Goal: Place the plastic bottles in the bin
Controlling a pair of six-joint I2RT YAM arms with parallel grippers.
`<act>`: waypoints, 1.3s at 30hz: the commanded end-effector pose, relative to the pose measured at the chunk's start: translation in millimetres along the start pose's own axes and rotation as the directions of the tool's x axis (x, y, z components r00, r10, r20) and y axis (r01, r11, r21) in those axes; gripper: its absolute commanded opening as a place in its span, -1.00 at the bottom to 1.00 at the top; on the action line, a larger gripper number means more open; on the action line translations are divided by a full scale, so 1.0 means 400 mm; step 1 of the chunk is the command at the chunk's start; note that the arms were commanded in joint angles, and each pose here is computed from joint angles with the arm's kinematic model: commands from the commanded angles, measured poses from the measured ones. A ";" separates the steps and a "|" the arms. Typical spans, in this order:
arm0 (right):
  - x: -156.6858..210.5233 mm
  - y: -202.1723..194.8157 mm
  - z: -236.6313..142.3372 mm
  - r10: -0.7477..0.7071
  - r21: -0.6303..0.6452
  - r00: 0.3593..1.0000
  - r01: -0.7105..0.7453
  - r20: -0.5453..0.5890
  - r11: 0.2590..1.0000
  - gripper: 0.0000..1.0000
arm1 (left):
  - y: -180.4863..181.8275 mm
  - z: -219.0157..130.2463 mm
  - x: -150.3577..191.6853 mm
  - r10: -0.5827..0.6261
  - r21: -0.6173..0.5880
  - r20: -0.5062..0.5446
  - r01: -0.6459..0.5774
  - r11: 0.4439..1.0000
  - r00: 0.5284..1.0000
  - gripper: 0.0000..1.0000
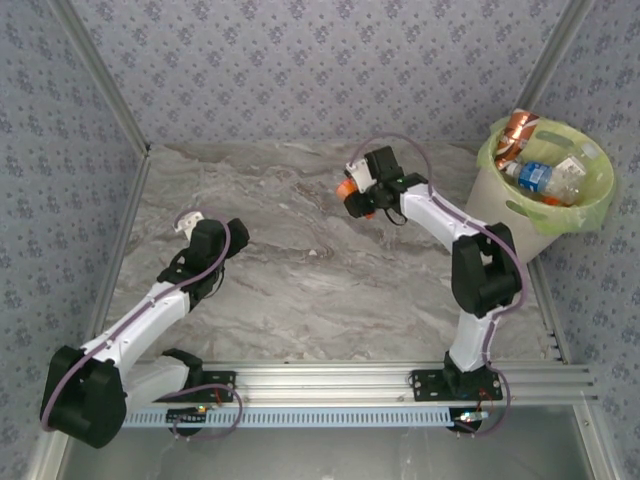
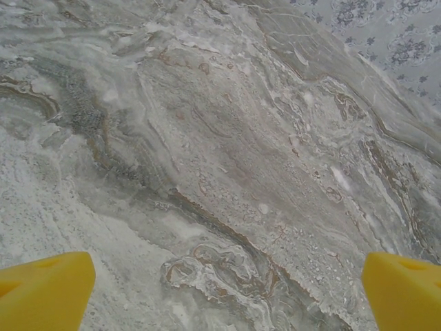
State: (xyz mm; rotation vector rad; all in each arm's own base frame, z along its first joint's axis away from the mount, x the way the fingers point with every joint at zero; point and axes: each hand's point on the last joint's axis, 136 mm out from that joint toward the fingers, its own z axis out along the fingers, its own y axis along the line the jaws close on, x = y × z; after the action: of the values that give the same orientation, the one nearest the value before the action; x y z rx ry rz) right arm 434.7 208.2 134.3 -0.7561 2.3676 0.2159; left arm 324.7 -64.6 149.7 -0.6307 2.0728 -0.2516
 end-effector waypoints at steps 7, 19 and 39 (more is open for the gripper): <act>-0.058 -0.022 -0.245 0.106 0.071 0.958 -0.129 0.267 0.989 -0.11 | -0.045 0.018 -0.018 -0.025 0.047 -0.005 0.026 0.999 1.000 0.99; 0.005 -0.459 -0.779 0.365 0.368 0.690 -0.673 0.626 0.641 -0.08 | -0.071 0.051 0.000 -0.030 0.069 -0.039 0.032 0.997 0.999 0.99; 0.022 -0.543 -0.861 0.430 0.381 0.627 -0.758 0.649 0.530 0.93 | -0.073 0.061 0.005 -0.016 0.056 -0.054 0.019 0.998 0.998 0.99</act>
State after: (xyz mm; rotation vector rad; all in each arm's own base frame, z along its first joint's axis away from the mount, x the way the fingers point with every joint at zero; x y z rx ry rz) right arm 386.6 -106.8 385.9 0.5751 1.9476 -0.1239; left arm 346.3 -88.6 129.5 -0.6060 2.1444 -0.3230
